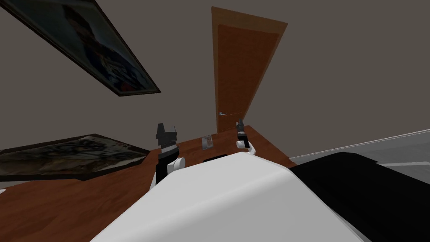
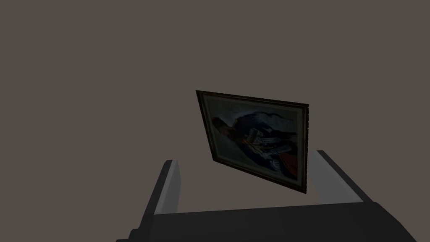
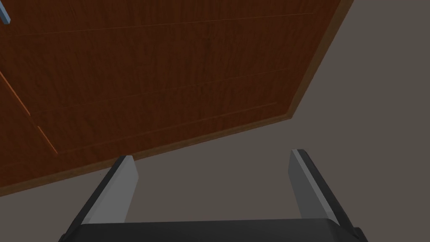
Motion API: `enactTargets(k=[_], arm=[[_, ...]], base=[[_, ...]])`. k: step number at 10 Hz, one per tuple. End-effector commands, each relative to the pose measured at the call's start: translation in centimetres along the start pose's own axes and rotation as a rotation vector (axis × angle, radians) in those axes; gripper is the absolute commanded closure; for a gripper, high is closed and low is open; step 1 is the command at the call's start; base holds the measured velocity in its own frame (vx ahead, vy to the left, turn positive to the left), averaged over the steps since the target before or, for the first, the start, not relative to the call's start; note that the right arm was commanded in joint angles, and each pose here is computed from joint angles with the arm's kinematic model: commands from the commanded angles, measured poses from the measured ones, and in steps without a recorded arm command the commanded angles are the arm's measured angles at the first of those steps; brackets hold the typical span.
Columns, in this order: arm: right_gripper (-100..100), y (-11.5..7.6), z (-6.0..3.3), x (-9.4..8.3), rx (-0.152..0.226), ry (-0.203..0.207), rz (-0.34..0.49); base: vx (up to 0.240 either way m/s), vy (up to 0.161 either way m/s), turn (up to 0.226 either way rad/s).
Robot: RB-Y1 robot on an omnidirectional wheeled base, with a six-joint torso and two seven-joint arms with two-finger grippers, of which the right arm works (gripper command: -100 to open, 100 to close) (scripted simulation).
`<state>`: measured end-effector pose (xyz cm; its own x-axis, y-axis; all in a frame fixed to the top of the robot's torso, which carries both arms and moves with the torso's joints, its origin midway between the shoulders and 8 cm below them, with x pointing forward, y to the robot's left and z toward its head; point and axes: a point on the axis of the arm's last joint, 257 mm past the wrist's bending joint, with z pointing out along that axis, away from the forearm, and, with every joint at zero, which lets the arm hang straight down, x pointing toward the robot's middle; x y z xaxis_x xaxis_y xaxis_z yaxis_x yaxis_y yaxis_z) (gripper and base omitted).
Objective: Pull the door open
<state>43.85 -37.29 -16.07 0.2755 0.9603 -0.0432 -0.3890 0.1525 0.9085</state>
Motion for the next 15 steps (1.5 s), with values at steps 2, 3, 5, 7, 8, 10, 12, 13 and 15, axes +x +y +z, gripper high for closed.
enactTargets(k=[2, 3, 5, 7, 8, 10, 12, 13, 15], arm=[[-100, -2.0, 0.07, -1.2, 0.023, -0.026, -0.009], [-100, -2.6, 0.16, -1.6, 0.027, -0.038, -0.012], [-100, -3.7, 0.0, -2.1, 0.045, -0.05, -0.015], [-100, -4.7, -0.12, -2.5, 0.059, -0.063, -0.018], [-100, -5.5, -0.18, -3.0, 0.071, -0.076, -0.021], [-100, -6.4, -0.26, -3.4, 0.082, -0.089, -0.024], [-100, -7.2, -0.37, -3.8, 0.093, -0.102, -0.026], [-100, -7.9, -0.48, -4.3, 0.105, -0.116, -0.028], [-100, -9.1, -0.56, -5.1, 0.12, -0.143, -0.032]], base=[[0.045, -0.088, 0.24], [0.041, -0.102, 0.212], [0.03, -0.067, 0.071], [0.034, -0.074, 0.144], [0.031, -0.058, 0.137], [0.031, -0.07, 0.136], [0.026, -0.059, 0.102], [0.009, -0.059, 0.131], [0.03, -0.11, 0.217]])
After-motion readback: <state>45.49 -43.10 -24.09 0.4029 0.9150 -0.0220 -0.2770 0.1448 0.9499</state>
